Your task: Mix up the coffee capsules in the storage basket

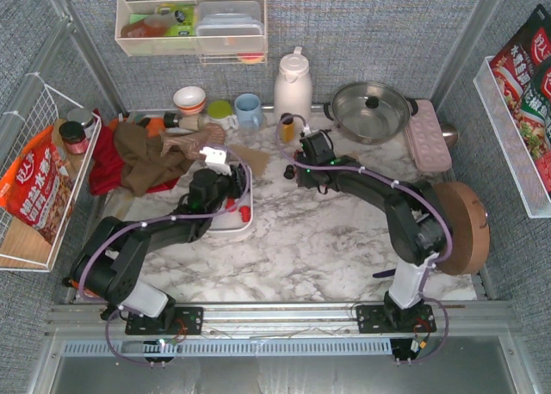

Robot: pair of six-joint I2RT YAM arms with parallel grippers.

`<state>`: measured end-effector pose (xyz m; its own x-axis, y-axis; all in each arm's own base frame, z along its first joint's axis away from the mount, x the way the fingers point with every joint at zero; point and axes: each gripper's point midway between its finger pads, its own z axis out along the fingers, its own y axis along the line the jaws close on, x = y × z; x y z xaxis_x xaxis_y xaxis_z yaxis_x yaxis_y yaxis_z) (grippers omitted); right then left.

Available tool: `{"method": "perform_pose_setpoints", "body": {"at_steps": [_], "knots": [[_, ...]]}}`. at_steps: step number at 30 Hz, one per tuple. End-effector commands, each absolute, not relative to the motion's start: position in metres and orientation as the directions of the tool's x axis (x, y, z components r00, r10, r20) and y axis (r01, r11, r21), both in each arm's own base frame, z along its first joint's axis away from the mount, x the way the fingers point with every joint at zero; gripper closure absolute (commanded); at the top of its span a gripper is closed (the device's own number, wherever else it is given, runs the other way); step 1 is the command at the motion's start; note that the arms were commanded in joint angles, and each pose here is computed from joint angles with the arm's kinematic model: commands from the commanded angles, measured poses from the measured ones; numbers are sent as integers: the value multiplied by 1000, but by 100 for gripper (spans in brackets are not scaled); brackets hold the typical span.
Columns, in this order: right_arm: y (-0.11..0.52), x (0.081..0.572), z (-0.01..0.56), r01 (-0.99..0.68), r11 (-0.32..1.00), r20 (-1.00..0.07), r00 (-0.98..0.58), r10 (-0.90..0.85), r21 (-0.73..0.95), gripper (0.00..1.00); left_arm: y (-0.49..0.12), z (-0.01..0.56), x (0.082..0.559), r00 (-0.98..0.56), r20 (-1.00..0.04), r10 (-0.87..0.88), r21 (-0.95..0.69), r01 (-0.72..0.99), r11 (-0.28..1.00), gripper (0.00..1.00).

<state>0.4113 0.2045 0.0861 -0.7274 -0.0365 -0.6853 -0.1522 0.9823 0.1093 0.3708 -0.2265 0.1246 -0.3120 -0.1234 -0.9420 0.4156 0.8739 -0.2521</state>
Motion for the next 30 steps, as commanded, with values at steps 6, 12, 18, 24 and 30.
{"method": "perform_pose_setpoints", "body": {"at_steps": [6,12,18,24,30], "knots": [[183,430,53,-119,993,-651,-752,-101,-16,46,-205,84,371,-474,-868,-146,-297,262,918,44],[173,434,43,-97,995,-637,-766,-84,-15,45,-210,89,374,-489,-864,-123,-292,287,912,1],[170,435,36,-94,996,-626,-776,-74,-1,43,-209,92,379,-537,-835,-120,-288,241,927,1],[169,435,26,-96,995,-610,-789,-71,8,42,-225,82,372,-602,-796,-53,-301,319,899,1],[167,433,21,-94,995,-601,-797,-67,14,44,-244,84,367,-623,-782,-34,-351,394,849,1]]}}
